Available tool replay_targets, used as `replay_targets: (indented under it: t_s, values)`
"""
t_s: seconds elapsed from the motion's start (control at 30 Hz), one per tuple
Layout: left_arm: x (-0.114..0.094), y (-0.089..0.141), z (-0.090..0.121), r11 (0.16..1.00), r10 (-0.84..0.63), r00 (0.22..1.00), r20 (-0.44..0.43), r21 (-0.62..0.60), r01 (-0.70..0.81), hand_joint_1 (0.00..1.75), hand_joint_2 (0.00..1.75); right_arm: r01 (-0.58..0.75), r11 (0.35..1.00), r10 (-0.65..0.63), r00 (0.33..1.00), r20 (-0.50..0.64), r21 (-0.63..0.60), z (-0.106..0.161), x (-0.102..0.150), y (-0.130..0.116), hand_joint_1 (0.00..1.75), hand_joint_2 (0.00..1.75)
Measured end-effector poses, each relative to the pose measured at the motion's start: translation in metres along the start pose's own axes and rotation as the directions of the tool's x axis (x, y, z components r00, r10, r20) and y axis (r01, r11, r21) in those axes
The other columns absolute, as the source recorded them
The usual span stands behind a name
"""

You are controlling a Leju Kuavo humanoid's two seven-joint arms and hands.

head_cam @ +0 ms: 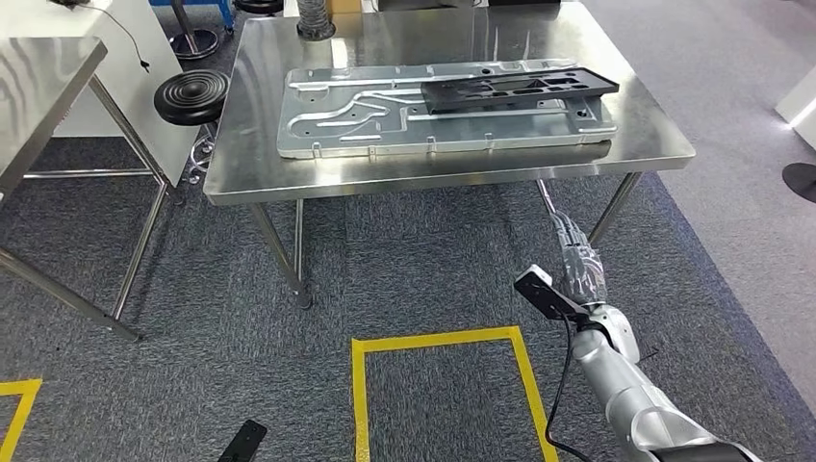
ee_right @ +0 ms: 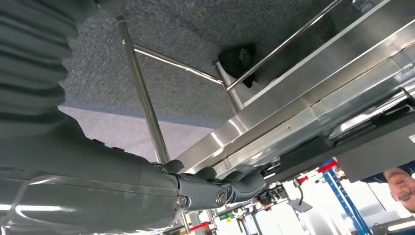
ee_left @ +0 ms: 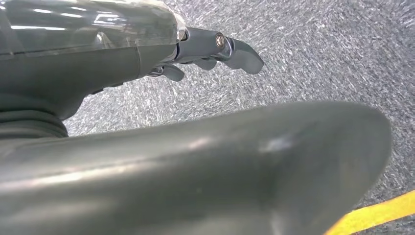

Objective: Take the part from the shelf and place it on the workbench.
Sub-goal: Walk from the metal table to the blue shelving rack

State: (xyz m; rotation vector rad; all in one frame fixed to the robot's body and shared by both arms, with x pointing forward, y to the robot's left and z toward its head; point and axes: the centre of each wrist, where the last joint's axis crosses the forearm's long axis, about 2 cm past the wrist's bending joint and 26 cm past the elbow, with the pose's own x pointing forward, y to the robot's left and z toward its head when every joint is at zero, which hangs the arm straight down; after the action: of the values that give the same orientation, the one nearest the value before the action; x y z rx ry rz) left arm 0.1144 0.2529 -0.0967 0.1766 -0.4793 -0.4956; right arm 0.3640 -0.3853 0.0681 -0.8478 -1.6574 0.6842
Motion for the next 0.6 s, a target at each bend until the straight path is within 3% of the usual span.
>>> replay_targets:
  t_s: [0.6]
  values:
    - [-0.0002, 0.0003, 0.0, 1.0, -0.008, 1.0, -0.001, 0.002, 0.008, 0.0, 0.0, 0.012, 1.0, -0.011, 1.0, -0.01, 0.015, 0.006, 0.0015, 0.0075, 0.0, 1.75]
